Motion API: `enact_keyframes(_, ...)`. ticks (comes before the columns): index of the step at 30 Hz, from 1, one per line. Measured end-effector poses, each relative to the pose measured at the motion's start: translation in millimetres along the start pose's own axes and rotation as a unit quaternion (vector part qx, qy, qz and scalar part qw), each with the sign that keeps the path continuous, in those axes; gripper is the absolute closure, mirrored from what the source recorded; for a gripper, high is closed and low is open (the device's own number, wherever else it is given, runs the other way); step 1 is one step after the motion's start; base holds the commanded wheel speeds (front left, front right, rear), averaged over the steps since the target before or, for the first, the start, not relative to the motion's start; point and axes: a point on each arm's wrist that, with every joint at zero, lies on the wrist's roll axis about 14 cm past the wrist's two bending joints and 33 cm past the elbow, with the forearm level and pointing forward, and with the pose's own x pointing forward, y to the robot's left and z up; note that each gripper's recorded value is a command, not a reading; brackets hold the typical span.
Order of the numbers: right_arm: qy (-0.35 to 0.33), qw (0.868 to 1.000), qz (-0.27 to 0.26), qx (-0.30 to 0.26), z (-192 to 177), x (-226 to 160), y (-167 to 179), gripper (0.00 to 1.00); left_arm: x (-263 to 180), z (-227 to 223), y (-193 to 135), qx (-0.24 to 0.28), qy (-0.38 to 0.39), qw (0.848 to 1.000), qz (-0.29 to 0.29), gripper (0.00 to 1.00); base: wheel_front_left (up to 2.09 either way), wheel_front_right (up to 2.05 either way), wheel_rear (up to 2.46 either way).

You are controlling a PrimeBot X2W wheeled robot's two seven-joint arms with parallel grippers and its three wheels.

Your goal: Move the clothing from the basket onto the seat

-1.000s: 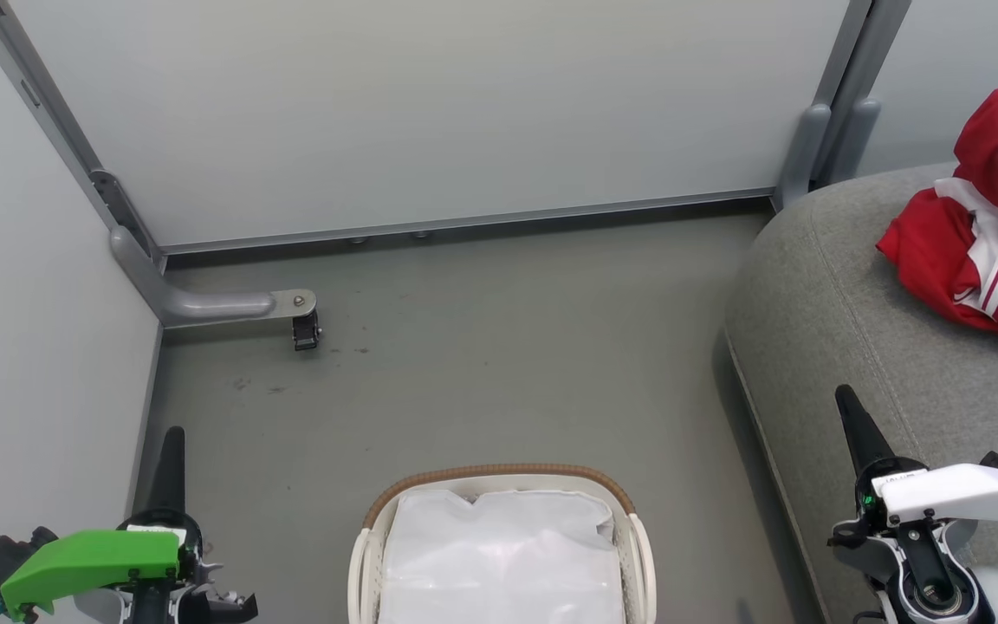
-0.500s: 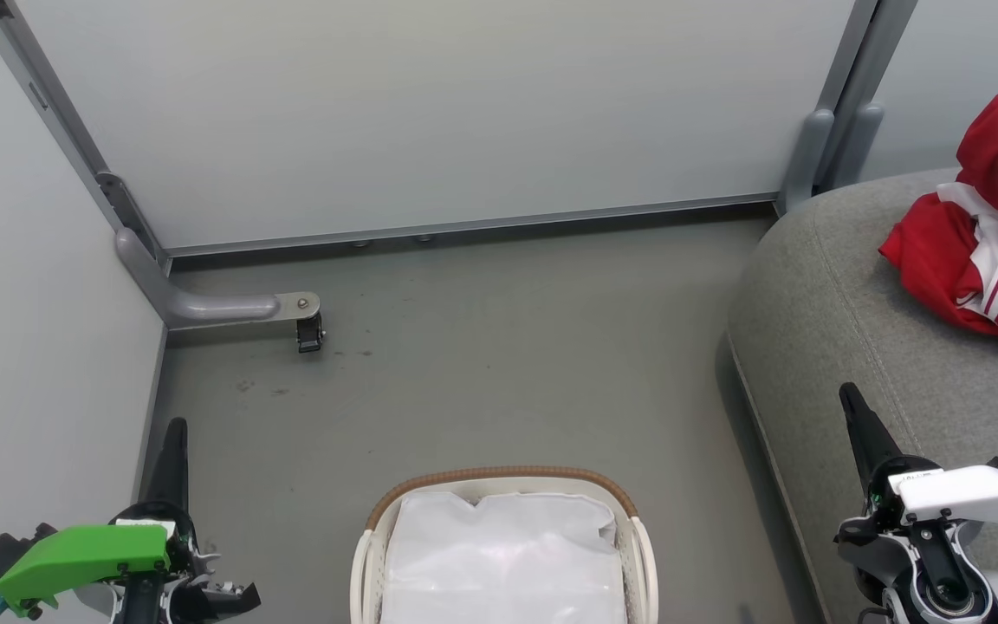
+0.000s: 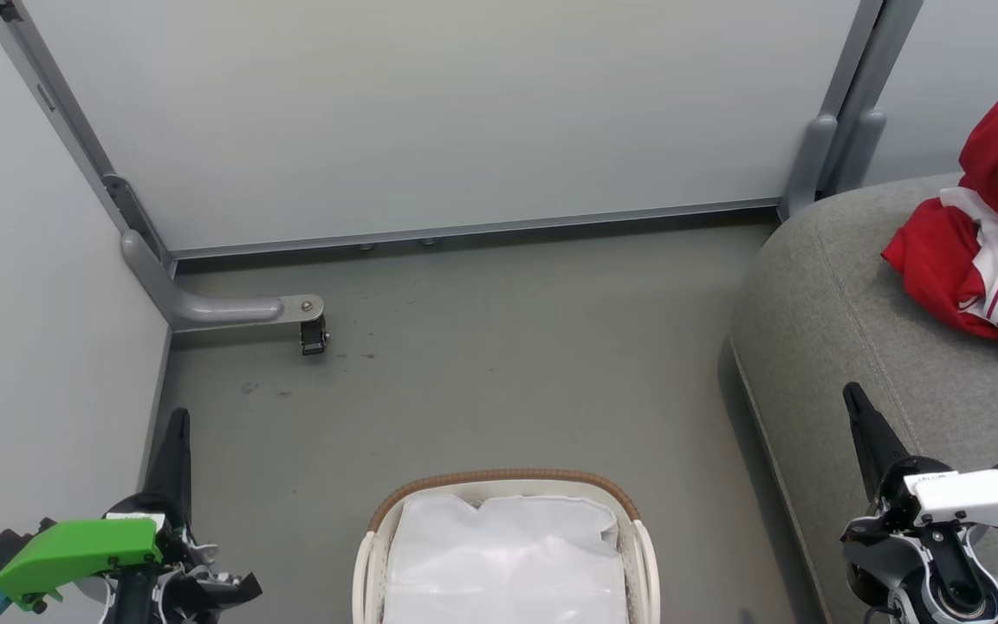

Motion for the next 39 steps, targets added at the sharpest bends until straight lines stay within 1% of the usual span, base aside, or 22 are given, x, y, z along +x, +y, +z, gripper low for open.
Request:
enact_keyframes(6, 0.001, 1.0, 0.004, 0.019, 0.1, -0.5, 2.1, 1.0, 1.2, 0.1, -4.8, -0.018, 0.001, 1.0, -0.008, 1.0, 0.0, 0.0, 0.0)
enact_keyframes(39, 0.001, 1.0, 0.005, 0.019, 0.2, -0.5, 2.2, 1.0, 1.2, 0.1, -5.0, -0.018, 0.001, 1.0, -0.008, 1.0, 0.0, 0.0, 0.0)
